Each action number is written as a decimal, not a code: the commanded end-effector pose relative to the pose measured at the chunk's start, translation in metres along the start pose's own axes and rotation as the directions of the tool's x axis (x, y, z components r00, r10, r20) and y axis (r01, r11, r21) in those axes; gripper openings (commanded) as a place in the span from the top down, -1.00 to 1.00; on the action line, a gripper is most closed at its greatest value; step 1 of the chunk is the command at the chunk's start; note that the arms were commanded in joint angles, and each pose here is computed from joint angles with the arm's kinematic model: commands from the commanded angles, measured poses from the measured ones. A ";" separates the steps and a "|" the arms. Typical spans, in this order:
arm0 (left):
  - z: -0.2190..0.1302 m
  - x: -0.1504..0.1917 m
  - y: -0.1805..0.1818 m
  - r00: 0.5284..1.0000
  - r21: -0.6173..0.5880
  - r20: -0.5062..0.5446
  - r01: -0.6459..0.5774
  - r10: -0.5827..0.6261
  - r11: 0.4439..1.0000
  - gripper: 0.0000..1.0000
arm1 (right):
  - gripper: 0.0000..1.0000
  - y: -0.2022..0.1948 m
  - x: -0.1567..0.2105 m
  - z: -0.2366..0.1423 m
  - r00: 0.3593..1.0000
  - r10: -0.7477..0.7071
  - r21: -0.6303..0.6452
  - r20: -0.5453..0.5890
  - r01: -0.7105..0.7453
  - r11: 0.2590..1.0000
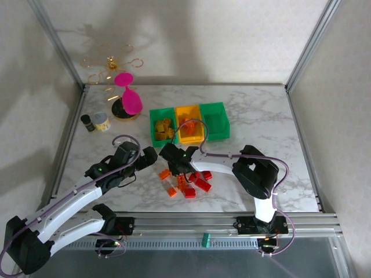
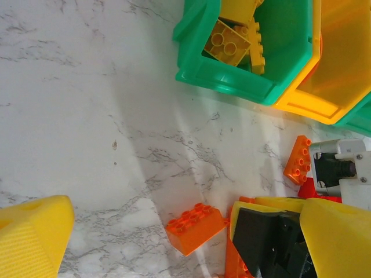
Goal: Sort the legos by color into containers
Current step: Pick up the lego from the bottom-center of the table, then place the lego in the container.
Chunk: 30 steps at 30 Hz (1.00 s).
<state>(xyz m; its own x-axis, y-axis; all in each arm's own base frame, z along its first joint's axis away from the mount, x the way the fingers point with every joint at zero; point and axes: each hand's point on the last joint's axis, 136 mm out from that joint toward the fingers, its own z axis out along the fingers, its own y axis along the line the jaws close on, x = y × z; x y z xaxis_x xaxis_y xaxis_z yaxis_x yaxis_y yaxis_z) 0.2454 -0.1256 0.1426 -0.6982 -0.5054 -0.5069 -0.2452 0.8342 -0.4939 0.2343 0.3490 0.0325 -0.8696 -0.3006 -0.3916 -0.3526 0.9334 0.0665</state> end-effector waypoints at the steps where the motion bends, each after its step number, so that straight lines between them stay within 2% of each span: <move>1: -0.007 -0.013 -0.010 0.999 0.009 0.036 -0.005 0.005 1.000 -0.99 | 0.43 -0.001 -0.035 -0.034 0.993 0.019 -0.027 0.115 -0.016 1.000; 7: -0.005 -0.019 -0.021 0.999 0.032 0.044 -0.007 0.006 0.999 -0.99 | 0.44 -0.025 -0.086 -0.063 0.970 0.061 -0.041 0.235 -0.052 0.998; 13: 0.002 -0.025 -0.038 0.999 0.062 0.046 -0.010 0.007 0.998 -0.99 | 0.44 -0.062 -0.153 -0.071 0.933 0.080 -0.018 0.350 -0.079 0.997; 22: 0.017 -0.041 -0.068 0.998 0.102 0.066 -0.013 0.006 0.995 -0.99 | 0.46 -0.106 -0.232 -0.048 0.904 0.073 0.043 0.422 -0.101 0.994; 25: 0.021 -0.045 -0.073 0.997 0.103 0.075 -0.016 0.008 0.995 -0.99 | 0.46 -0.124 -0.249 -0.033 0.900 0.083 0.070 0.428 -0.125 0.990; 30: 0.025 -0.048 -0.077 0.997 0.097 0.080 -0.022 0.014 0.995 -0.99 | 0.46 -0.130 -0.267 -0.010 0.903 0.067 0.084 0.425 -0.113 0.990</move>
<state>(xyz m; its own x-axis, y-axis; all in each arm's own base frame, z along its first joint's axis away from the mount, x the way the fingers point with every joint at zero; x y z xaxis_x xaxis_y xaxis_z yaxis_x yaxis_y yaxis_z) 0.3055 -0.1671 0.1717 -0.6704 -0.5093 -0.5396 -0.1924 0.8217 -0.5365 0.4960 0.2998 0.1337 -0.6862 -0.0971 -0.7209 -0.1990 0.9783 0.0577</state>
